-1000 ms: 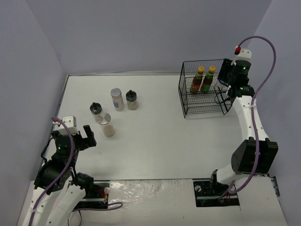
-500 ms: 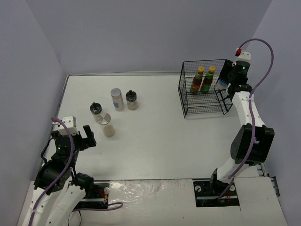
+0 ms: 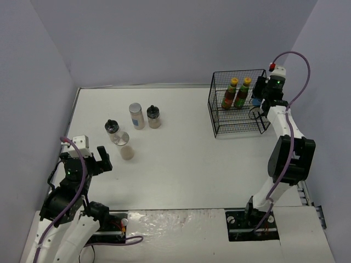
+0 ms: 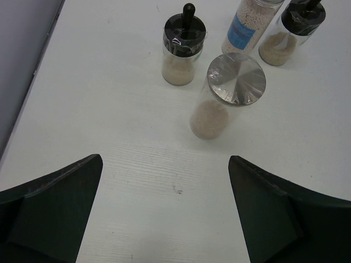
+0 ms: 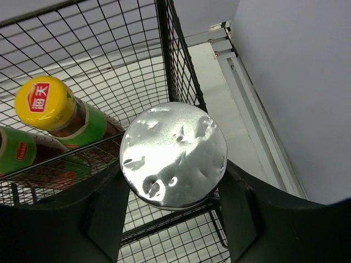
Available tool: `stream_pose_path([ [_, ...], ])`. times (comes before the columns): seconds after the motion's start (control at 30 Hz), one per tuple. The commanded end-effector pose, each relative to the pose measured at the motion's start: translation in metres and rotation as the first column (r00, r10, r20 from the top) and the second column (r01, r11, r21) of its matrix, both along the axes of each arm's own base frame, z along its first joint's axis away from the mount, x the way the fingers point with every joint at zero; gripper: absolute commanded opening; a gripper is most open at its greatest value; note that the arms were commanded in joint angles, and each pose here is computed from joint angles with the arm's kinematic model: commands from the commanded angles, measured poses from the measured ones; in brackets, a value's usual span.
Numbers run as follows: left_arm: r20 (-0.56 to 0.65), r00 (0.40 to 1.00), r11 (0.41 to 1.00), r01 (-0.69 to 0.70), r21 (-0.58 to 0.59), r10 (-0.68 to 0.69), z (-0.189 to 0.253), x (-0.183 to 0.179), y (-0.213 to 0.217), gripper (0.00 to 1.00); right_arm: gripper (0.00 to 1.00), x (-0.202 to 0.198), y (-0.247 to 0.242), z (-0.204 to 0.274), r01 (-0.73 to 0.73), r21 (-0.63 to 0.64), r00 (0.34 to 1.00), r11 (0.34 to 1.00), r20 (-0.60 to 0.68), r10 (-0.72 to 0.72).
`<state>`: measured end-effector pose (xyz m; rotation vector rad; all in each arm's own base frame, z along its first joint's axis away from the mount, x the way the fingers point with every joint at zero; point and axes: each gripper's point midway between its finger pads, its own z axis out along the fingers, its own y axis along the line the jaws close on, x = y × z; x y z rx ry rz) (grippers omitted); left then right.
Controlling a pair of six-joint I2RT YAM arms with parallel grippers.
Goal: Organize the condiment bottles
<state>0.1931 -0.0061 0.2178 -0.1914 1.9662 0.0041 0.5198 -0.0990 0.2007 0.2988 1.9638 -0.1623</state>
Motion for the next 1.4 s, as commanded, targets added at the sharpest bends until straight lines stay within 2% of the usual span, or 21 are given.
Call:
stream_pose_path([
  [0.0, 0.055, 0.998, 1.0, 0.002, -0.017, -0.001, 0.017, 0.012, -0.004, 0.97, 0.19, 0.019, -0.005, 0.03, 0.006, -0.029, 0.989, 1.0, 0.145, -0.002],
  [0.07, 0.054, 0.999, 1.0, 0.004, -0.018, -0.003, 0.016, 0.012, -0.004, 0.97, 0.27, 0.019, -0.003, 0.019, -0.004, -0.022, 0.992, 1.0, 0.127, 0.007],
  [0.17, 0.048, 0.999, 1.0, 0.007, -0.017, -0.006, 0.015, 0.012, -0.005, 0.97, 0.45, 0.018, -0.003, 0.011, -0.005, -0.013, 0.994, 1.0, 0.112, 0.006],
  [0.23, 0.048, 0.999, 1.0, 0.007, -0.018, -0.006, 0.015, 0.012, -0.005, 0.97, 0.5, 0.017, -0.002, 0.008, -0.005, -0.01, 0.994, 1.0, 0.107, 0.006],
  [0.27, 0.047, 0.999, 1.0, 0.008, -0.019, -0.008, 0.015, 0.013, -0.006, 0.97, 0.59, 0.016, -0.002, 0.007, -0.005, -0.01, 0.995, 1.0, 0.103, 0.006],
  [0.47, 0.045, 0.999, 1.0, 0.01, -0.02, -0.009, 0.015, 0.013, -0.006, 0.97, 0.87, 0.011, -0.002, 0.022, -0.006, -0.016, 0.993, 1.0, 0.117, 0.007],
  [0.63, 0.043, 0.999, 1.0, 0.013, -0.02, -0.012, 0.014, 0.013, -0.007, 0.97, 0.94, -0.001, 0.004, 0.063, -0.002, 0.002, 0.984, 1.0, 0.177, 0.002],
  [0.8, 0.037, 0.999, 1.0, 0.014, -0.021, -0.013, 0.013, 0.013, -0.007, 0.97, 0.98, -0.023, 0.033, 0.116, -0.089, 0.035, 0.965, 0.995, 0.249, 0.077],
  [0.93, 0.03, 0.999, 0.999, 0.022, -0.024, -0.021, 0.012, 0.014, -0.009, 0.97, 1.0, -0.046, 0.098, 0.147, -0.273, 0.04, 0.925, 0.961, 0.285, 0.251],
  [1.0, 0.029, 0.999, 0.999, 0.028, -0.024, -0.027, 0.012, 0.015, -0.01, 0.97, 1.0, -0.06, 0.144, 0.15, -0.405, 0.022, 0.881, 0.914, 0.278, 0.384],
  [1.13, 0.027, 0.999, 0.999, 0.041, -0.023, -0.041, 0.011, 0.016, -0.013, 0.97, 1.0, -0.1, 0.268, 0.14, -0.694, 0.005, 0.697, 0.72, 0.258, 0.669],
  [1.2, 0.028, 0.999, 0.999, 0.043, -0.025, -0.042, 0.011, 0.016, -0.013, 0.97, 1.0, -0.11, 0.298, 0.13, -0.741, -0.02, 0.649, 0.671, 0.235, 0.724],
  [1.27, 0.03, 0.999, 0.999, 0.045, -0.026, -0.044, 0.012, 0.016, -0.013, 0.97, 1.0, -0.126, 0.346, 0.111, -0.816, -0.038, 0.559, 0.577, 0.201, 0.804],
  [1.37, 0.032, 0.999, 0.999, 0.041, -0.028, -0.04, 0.012, 0.016, -0.013, 0.97, 1.0, -0.139, 0.397, 0.091, -0.88, -0.032, 0.463, 0.474, 0.167, 0.871],
])
